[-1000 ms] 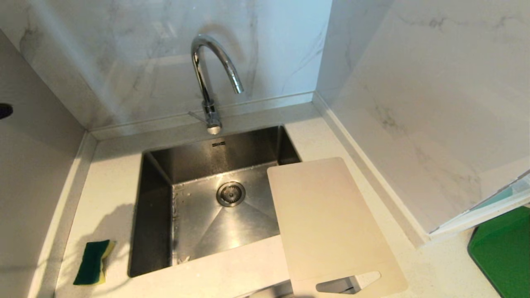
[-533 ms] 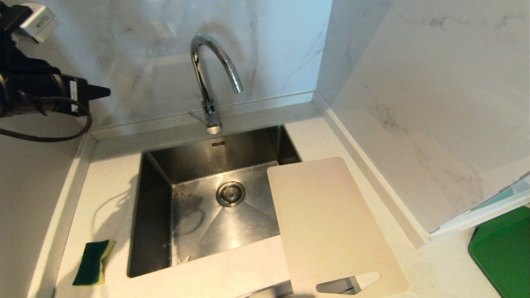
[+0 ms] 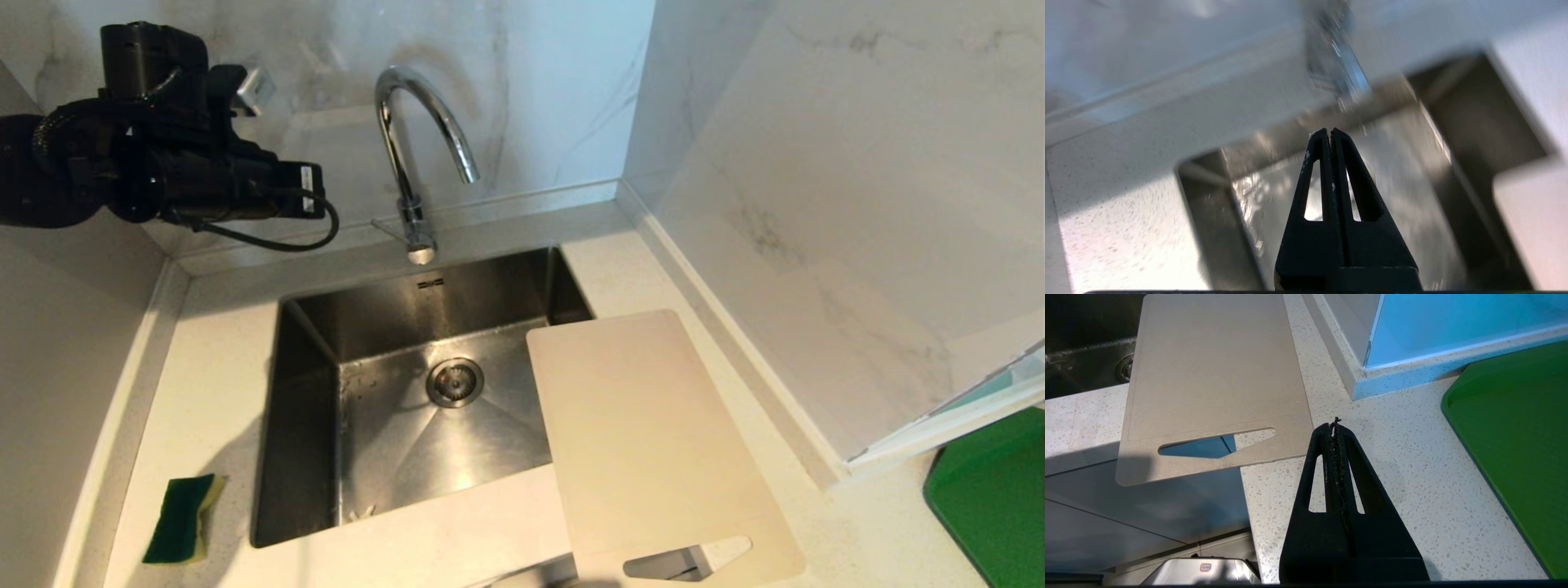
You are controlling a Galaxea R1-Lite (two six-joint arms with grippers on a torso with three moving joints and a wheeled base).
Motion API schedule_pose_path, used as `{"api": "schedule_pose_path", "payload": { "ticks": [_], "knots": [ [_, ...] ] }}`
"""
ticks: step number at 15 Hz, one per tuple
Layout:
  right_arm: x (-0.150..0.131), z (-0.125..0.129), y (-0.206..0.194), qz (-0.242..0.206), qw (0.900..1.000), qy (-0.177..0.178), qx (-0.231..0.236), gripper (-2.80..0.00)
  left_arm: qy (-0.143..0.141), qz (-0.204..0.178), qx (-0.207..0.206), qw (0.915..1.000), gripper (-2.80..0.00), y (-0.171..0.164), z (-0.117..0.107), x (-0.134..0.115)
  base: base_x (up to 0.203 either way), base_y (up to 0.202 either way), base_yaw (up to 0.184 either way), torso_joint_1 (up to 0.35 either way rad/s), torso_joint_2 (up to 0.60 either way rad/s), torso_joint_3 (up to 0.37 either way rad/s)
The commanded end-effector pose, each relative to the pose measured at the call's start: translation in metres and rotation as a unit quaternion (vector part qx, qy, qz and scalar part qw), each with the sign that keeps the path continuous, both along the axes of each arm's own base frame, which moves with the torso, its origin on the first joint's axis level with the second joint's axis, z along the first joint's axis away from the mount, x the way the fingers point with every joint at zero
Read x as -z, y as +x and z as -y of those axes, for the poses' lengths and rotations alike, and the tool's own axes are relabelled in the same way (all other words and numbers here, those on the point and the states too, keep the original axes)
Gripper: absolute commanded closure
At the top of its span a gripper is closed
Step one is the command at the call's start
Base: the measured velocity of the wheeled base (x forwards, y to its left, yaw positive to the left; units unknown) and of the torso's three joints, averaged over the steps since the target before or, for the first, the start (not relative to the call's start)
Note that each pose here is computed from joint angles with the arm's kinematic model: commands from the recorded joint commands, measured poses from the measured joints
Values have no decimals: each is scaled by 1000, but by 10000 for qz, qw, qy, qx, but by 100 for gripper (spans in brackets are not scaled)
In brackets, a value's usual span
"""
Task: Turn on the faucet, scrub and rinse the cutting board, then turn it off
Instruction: Turn on the tap
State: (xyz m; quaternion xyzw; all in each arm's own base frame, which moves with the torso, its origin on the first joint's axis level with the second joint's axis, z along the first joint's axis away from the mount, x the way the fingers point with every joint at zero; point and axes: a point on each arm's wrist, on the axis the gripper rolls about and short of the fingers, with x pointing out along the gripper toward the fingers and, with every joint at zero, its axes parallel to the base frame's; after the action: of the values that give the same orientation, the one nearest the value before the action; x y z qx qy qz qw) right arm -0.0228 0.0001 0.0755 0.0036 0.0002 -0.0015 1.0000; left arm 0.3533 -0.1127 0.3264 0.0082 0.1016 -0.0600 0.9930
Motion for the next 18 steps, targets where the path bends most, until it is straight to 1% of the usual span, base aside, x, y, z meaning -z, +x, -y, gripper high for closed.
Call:
{"api": "schedule_pose_path", "payload": {
  "ticks": [1, 3, 4, 5, 6, 9, 13, 18],
  "knots": [
    [0, 0, 0, 3, 10000, 2, -5, 0, -117, 18, -265, 9996, 0, 27, 18, 12, 0, 0, 0, 0, 0, 0],
    [0, 0, 0, 2, 10000, 2, 0, 0, -307, -20, -370, 9988, 0, 39, 32, 22, 0, 0, 0, 0, 0, 0],
    [0, 0, 0, 2, 10000, 2, 0, 0, -489, -5, -412, 9980, 0, 40, 36, 24, 0, 0, 0, 0, 0, 0],
    [0, 0, 0, 2, 10000, 2, -7, 0, -679, 120, -478, 9965, 0, 41, 42, 24, 0, 0, 0, 0, 0, 0],
    [0, 0, 0, 2, 10000, 2, 0, 0, -737, 218, -561, 9955, 0, 45, 46, 28, 0, 0, 0, 0, 0, 0],
    [0, 0, 0, 2, 10000, 2, -1, 0, -850, 452, -599, 9935, 0, 57, 49, 35, 0, 0, 0, 0, 0, 0],
    [0, 0, 0, 10, 10000, 2, 0, 0, -913, 504, -642, 9925, 0, 75, 53, 56, 0, 0, 0, 0, 0, 0],
    [0, 0, 0, 6, 10000, 2, 0, 0, -930, 513, -691, 9919, 0, 85, 52, 68, 0, 0, 0, 0, 0, 0]
  ]
}}
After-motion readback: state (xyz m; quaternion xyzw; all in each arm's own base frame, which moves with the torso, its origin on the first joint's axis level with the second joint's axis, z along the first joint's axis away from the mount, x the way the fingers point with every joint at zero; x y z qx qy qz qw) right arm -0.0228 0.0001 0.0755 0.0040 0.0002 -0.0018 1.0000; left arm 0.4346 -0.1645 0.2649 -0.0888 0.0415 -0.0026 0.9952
